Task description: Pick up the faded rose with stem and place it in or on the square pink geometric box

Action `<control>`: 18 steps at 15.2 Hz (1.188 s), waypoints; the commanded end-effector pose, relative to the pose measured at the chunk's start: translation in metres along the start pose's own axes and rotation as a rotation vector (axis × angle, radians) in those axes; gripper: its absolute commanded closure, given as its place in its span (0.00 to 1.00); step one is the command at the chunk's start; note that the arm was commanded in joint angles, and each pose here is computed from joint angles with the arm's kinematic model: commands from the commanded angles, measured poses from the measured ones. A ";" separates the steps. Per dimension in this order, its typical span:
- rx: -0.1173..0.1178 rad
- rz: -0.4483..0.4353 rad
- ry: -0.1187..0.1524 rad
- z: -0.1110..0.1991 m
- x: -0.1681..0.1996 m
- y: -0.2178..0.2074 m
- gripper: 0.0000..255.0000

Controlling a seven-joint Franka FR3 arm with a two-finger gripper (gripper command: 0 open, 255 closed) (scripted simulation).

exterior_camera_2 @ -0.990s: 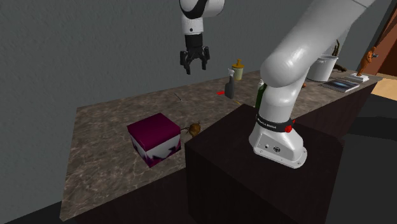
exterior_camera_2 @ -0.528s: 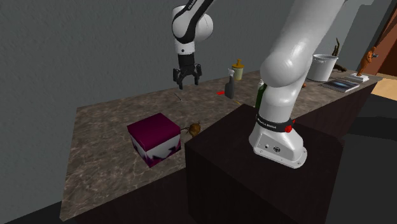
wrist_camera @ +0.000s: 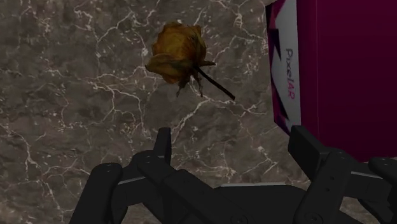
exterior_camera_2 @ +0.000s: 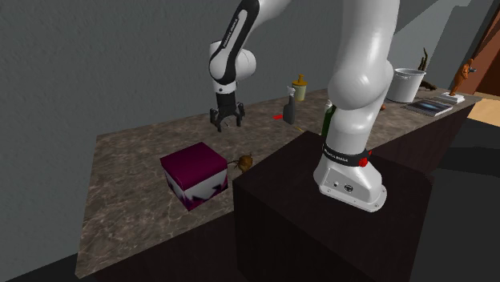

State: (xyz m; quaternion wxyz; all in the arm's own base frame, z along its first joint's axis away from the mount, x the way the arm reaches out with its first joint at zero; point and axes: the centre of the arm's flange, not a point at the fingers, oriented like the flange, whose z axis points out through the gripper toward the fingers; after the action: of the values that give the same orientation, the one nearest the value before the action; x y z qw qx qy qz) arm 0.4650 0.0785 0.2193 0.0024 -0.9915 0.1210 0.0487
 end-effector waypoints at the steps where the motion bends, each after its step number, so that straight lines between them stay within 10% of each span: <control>1: 0.006 0.014 -0.002 0.022 0.011 -0.010 0.00; 18: 0.012 0.030 -0.005 0.088 0.024 -0.019 0.00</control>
State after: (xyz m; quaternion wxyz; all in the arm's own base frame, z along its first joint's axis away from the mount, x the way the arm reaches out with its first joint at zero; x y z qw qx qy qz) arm 0.4842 0.0922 0.1291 0.0080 -0.9894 0.1360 0.0507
